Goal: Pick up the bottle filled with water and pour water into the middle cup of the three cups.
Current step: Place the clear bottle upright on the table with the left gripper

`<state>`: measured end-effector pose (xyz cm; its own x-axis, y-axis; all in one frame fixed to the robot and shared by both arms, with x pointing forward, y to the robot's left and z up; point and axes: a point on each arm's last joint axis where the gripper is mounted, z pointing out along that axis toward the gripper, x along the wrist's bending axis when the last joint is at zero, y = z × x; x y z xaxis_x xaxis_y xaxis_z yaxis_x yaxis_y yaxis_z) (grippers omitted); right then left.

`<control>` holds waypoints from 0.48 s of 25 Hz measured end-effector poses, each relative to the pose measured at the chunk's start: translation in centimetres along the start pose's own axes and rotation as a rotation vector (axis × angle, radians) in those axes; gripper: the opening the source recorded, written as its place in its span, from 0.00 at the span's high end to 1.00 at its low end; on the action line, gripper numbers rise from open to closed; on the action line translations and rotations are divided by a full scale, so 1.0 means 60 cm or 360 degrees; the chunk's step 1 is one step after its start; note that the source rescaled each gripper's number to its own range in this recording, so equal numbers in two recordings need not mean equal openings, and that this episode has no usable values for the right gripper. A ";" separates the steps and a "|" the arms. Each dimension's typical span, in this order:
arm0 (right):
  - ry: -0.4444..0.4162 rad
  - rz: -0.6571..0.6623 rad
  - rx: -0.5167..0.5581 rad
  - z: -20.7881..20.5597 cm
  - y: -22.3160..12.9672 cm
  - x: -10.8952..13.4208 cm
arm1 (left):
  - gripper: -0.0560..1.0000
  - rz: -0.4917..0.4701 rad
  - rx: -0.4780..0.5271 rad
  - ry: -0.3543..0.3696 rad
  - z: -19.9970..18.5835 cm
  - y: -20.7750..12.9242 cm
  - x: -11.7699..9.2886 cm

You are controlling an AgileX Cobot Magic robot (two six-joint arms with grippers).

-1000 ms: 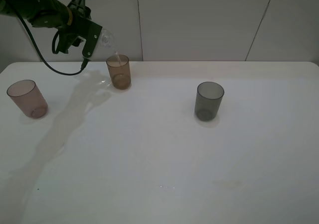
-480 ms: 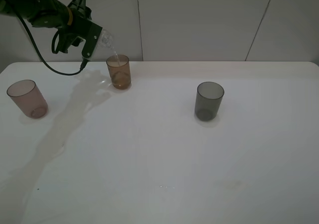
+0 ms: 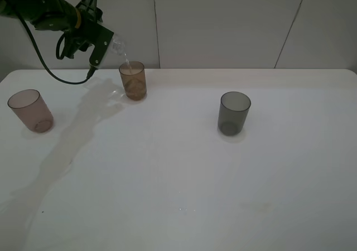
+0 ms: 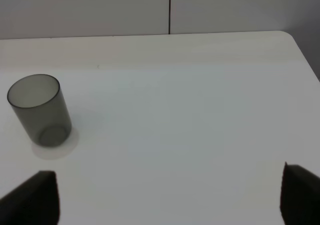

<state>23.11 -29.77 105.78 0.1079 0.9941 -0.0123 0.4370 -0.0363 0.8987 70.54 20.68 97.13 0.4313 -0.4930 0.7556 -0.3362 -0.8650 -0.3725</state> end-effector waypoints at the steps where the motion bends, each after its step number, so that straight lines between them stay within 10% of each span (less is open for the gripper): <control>1: 0.0000 0.0000 0.0000 0.000 0.000 0.000 | 0.94 0.0007 0.0001 0.0000 0.000 0.000 0.000; 12: 0.0000 0.0000 0.0000 0.000 0.000 0.000 | 0.94 0.0102 0.0010 0.0003 0.000 -0.001 0.000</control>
<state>23.11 -29.77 105.78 0.1079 0.9941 -0.0123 0.4370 -0.0363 0.8987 70.57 20.71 97.17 0.4073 -0.5470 0.7313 -0.3576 -0.8324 -0.4234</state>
